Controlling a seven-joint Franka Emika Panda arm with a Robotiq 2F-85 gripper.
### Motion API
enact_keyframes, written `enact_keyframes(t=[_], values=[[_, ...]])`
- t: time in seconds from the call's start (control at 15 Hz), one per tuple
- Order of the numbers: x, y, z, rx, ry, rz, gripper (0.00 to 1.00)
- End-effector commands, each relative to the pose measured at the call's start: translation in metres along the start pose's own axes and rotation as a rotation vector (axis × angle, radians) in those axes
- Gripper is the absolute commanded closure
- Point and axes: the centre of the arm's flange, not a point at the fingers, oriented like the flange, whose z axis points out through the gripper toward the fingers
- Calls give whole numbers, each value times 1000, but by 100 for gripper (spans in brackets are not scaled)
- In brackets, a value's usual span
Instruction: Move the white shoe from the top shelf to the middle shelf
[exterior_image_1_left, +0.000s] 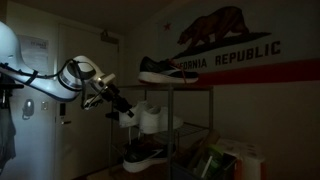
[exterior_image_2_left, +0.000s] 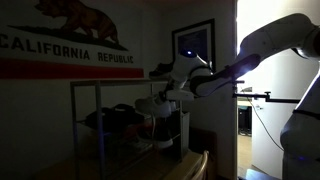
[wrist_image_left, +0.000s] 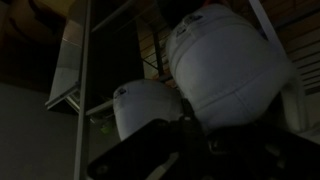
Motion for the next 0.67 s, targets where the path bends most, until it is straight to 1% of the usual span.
enact_keyframes(t=[0.0,0.33,0.47,0.6], values=[[7,-14,6,20,34,31,52],[10,-16,1,24,50,43,14],[13,-16,-3,26,46,47,1],[15,-15,-9,33,41,49,0]])
